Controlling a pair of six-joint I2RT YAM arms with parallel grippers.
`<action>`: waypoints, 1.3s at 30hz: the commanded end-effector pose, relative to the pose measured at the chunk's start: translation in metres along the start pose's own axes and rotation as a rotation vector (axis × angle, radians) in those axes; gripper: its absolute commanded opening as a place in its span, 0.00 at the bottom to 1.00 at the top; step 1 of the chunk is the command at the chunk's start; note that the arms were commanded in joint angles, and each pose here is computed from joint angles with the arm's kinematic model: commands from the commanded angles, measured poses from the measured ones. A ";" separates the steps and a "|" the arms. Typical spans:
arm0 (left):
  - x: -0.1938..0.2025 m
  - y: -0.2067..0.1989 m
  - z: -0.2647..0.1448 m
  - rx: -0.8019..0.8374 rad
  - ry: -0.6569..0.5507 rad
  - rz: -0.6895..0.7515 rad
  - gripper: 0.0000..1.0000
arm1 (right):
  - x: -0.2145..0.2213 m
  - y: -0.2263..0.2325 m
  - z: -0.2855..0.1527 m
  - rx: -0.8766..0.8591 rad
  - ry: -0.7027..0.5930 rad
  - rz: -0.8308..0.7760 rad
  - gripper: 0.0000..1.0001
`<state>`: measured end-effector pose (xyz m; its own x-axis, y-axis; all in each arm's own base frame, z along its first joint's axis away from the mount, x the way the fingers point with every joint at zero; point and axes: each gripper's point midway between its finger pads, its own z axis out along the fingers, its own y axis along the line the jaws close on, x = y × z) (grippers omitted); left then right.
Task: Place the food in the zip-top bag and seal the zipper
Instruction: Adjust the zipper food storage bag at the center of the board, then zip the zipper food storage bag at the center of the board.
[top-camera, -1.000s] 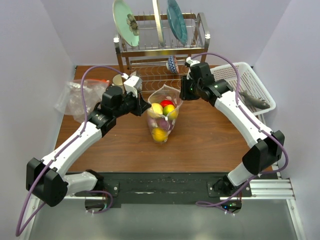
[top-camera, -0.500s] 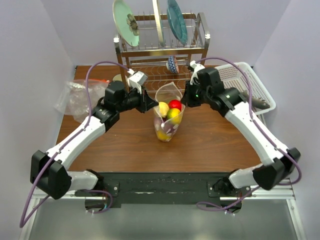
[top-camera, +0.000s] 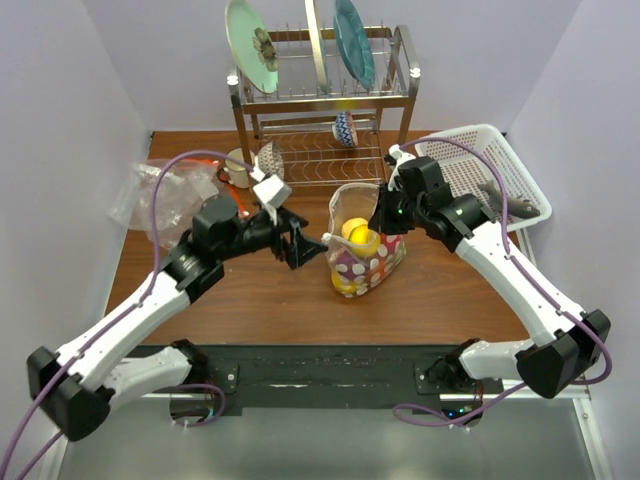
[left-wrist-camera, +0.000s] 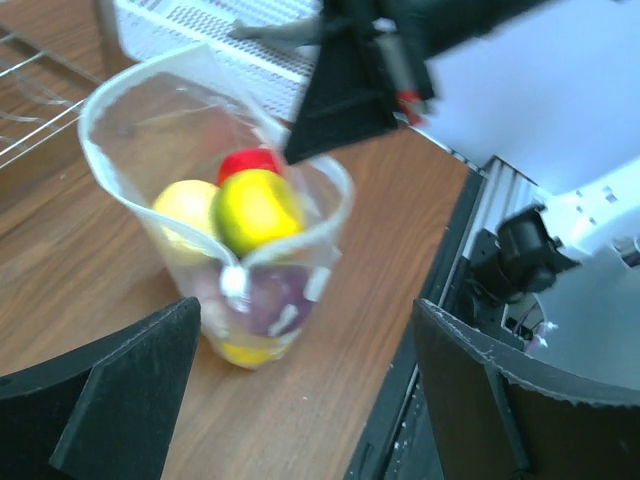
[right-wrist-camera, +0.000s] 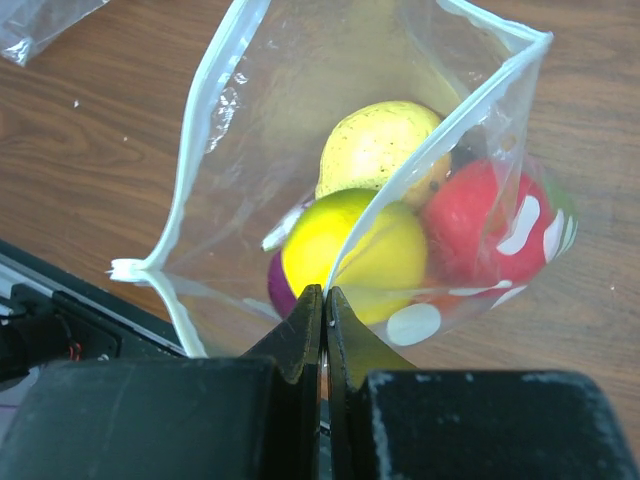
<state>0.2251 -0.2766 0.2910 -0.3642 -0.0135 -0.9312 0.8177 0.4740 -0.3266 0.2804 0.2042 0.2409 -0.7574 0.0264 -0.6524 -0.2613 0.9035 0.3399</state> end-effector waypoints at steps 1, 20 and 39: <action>0.021 -0.017 -0.013 0.010 -0.041 0.066 0.90 | -0.010 0.004 0.001 -0.010 -0.048 0.022 0.00; 0.041 0.011 0.002 -0.050 -0.391 0.053 0.62 | -0.013 0.005 -0.011 -0.023 -0.077 -0.005 0.00; 0.030 0.021 0.032 -0.068 -0.385 0.047 0.49 | -0.008 0.004 -0.012 -0.034 -0.075 -0.004 0.00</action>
<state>0.2389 -0.2881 0.2084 -0.2078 -0.2239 -0.9522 0.7704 0.5624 -0.3003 0.2795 0.2031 0.2410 -0.7463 0.0429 -0.6642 -0.2581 0.9012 0.3482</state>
